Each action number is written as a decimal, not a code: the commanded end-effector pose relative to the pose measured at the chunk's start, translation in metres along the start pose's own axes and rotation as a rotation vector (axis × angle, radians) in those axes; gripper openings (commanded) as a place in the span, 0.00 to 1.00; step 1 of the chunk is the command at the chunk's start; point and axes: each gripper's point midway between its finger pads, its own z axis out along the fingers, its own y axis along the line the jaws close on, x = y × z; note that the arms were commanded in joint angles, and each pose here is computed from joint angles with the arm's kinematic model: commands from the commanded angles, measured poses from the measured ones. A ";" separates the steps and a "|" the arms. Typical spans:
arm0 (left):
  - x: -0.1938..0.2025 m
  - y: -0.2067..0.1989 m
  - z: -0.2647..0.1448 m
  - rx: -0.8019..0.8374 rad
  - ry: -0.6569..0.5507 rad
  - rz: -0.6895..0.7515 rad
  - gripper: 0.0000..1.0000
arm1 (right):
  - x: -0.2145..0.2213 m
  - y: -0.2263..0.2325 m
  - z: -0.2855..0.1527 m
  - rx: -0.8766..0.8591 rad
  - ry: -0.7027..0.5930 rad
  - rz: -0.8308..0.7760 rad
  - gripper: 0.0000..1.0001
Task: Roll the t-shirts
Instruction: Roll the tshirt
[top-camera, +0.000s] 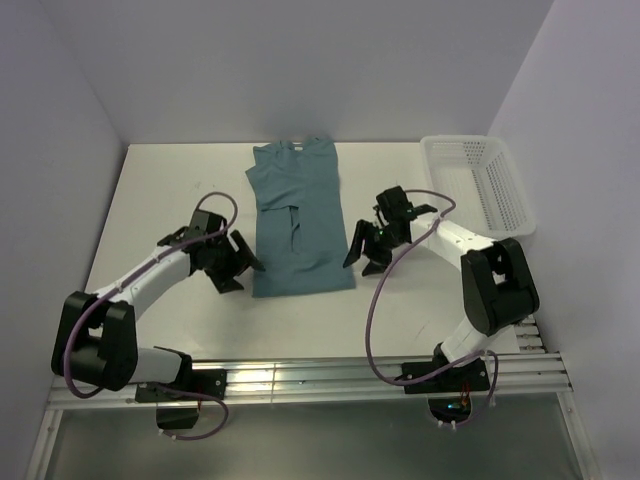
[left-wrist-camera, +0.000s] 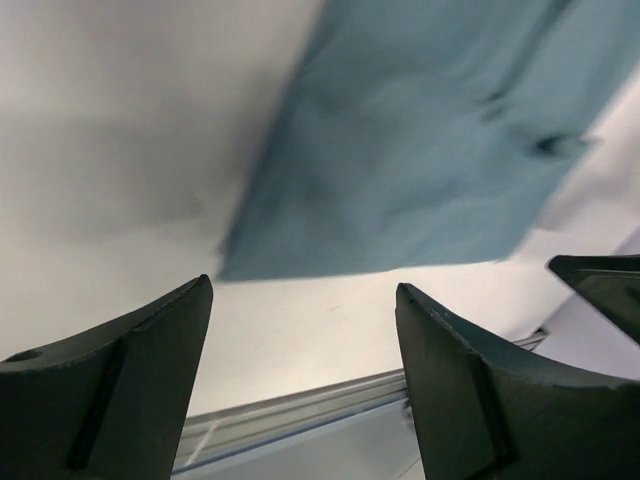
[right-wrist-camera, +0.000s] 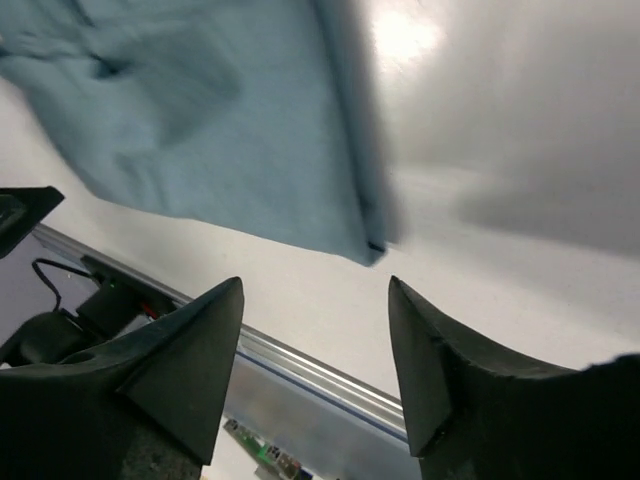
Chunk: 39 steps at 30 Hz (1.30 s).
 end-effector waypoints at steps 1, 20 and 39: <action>0.019 0.015 0.009 0.032 0.031 0.021 0.80 | 0.008 -0.001 0.004 -0.090 -0.037 -0.042 0.68; 0.040 0.043 0.051 0.065 0.068 -0.037 0.77 | 0.024 -0.014 0.042 -0.135 -0.003 0.053 0.62; 0.057 0.072 0.057 -0.038 0.119 -0.007 0.00 | 0.026 -0.024 0.046 -0.079 0.011 0.056 0.01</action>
